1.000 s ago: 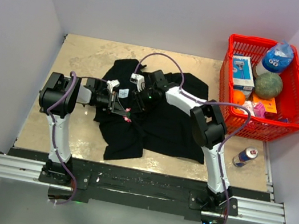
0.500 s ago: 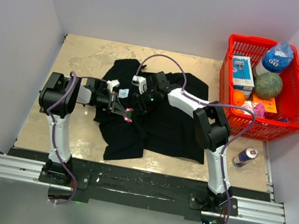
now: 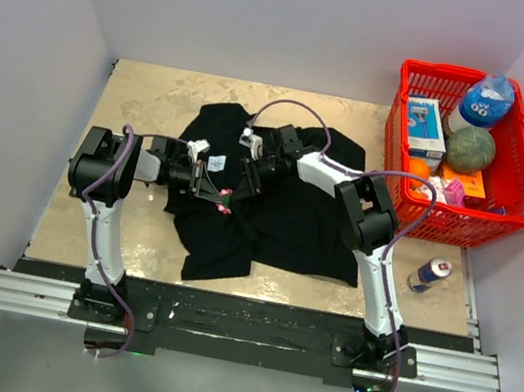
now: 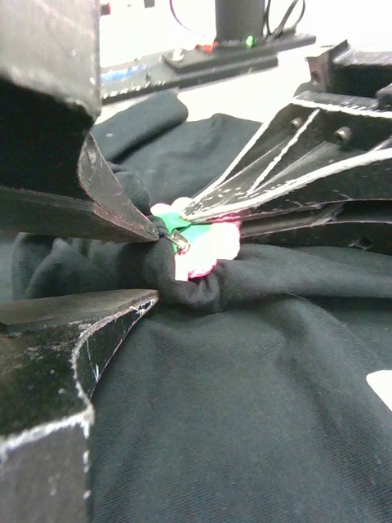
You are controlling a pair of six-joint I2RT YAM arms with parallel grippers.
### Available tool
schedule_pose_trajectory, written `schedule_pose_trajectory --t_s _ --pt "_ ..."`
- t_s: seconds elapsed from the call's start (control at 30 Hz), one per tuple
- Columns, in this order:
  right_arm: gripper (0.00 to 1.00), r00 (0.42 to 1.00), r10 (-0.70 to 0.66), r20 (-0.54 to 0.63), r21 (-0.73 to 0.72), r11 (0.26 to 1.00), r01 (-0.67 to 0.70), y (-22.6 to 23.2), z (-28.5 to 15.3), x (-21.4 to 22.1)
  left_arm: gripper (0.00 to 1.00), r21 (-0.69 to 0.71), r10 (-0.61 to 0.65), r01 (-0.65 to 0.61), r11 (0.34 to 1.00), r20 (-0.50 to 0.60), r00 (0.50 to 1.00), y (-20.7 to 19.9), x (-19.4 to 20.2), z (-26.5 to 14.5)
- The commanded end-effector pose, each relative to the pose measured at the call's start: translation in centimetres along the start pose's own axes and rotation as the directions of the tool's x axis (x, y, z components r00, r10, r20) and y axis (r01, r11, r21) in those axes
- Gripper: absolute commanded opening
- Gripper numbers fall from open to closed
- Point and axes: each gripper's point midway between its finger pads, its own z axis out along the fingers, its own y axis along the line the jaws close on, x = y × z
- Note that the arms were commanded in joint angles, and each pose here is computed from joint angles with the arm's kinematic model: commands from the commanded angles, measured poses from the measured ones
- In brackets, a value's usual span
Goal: Remove the brooch from the garment
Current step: Remove the brooch from the clothes.
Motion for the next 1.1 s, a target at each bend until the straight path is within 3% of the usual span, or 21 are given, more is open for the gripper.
schedule_pose_trajectory --t_s 0.0,0.33,1.07 --pt "0.34 0.998 0.029 0.053 -0.1 0.995 -0.024 1.9 0.6 -2.0 0.0 -0.121 0.017 -0.014 0.993 0.024 1.0 3.6 0.5 0.4" --pt "0.32 0.991 0.113 0.067 -0.166 0.981 -0.101 1.8 0.9 -2.0 0.0 -0.121 0.017 -0.014 0.993 0.023 1.0 3.5 0.5 0.4" --pt "0.34 0.988 0.15 0.027 -0.247 0.959 -0.139 2.0 1.6 -0.6 0.0 -0.122 0.015 -0.013 0.993 0.021 1.0 3.6 0.6 0.4"
